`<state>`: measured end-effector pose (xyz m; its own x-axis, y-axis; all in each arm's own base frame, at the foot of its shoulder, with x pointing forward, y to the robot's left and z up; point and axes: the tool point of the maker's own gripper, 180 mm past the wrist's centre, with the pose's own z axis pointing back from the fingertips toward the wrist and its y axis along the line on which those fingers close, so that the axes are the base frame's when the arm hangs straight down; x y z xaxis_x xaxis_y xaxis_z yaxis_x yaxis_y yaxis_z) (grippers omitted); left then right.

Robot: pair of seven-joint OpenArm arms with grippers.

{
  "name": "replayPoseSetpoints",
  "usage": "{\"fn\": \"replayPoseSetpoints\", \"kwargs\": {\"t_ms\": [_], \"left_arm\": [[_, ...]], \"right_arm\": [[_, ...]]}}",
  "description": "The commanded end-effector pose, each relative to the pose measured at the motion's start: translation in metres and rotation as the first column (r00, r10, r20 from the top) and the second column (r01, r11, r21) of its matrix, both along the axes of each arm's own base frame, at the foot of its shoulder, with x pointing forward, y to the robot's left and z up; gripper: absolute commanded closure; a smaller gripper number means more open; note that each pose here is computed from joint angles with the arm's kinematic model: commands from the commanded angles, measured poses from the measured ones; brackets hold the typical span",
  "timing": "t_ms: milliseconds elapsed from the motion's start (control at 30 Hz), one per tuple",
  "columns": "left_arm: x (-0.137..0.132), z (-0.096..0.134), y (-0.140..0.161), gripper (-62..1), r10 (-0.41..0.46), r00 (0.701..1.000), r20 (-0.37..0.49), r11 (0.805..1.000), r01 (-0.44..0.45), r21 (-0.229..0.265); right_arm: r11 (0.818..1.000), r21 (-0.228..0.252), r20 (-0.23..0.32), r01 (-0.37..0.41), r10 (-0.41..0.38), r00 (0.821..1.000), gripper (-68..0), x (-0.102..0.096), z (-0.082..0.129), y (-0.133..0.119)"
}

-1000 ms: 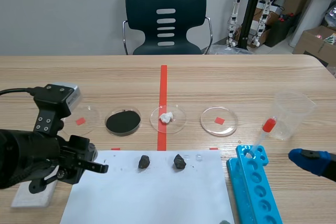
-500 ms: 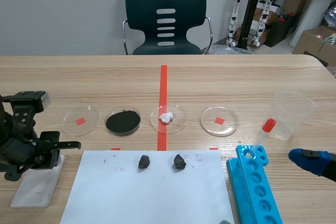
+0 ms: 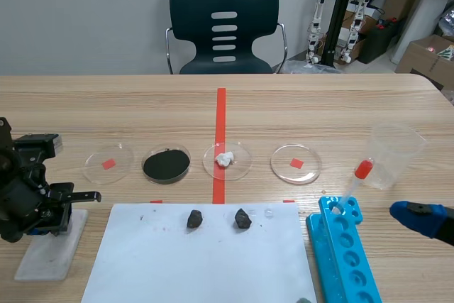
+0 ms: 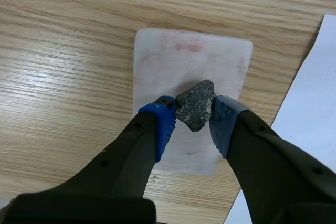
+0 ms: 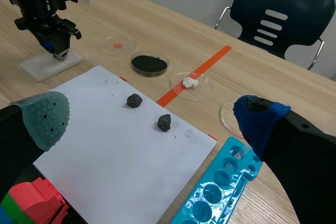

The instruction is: Rub the mineral on the streak plate

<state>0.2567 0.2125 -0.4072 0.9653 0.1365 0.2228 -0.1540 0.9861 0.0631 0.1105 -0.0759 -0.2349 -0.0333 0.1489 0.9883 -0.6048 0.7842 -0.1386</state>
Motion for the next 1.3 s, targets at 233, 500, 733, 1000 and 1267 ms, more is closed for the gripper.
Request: {"fn": "replayPoseSetpoints", "kwargs": {"t_ms": [233, 500, 733, 1000, 1267], "left_arm": [[0.006, 0.000, -0.002, -10.0, 0.009, 1.000, 0.007, 1.000, -0.008, -0.010], [0.012, 0.002, 0.003, -10.0, 0.003, 0.999, 0.039, 1.000, -0.004, 0.021], [0.013, 0.005, 0.017, -10.0, 0.005, 0.999, 0.047, 0.995, -0.010, 0.102], [0.011, 0.003, 0.013, -10.0, 0.009, 0.999, 0.039, 0.997, -0.012, 0.077], [0.018, 0.002, -0.012, -10.0, -0.001, 0.997, 0.075, 0.998, 0.005, -0.059]], "right_arm": [[1.000, 0.019, 0.028, 0.000, 0.000, 1.000, -67.9, 0.003, 0.008, 0.000], [1.000, 0.019, 0.028, 0.000, 0.000, 1.000, -67.9, 0.003, 0.008, 0.000], [1.000, 0.019, 0.028, 0.000, 0.000, 1.000, -67.9, 0.003, 0.008, 0.000], [1.000, 0.019, 0.028, 0.000, 0.000, 1.000, -67.9, 0.003, 0.008, 0.000], [1.000, 0.019, 0.028, 0.000, 0.000, 1.000, -67.9, 0.003, 0.008, 0.000]]}}
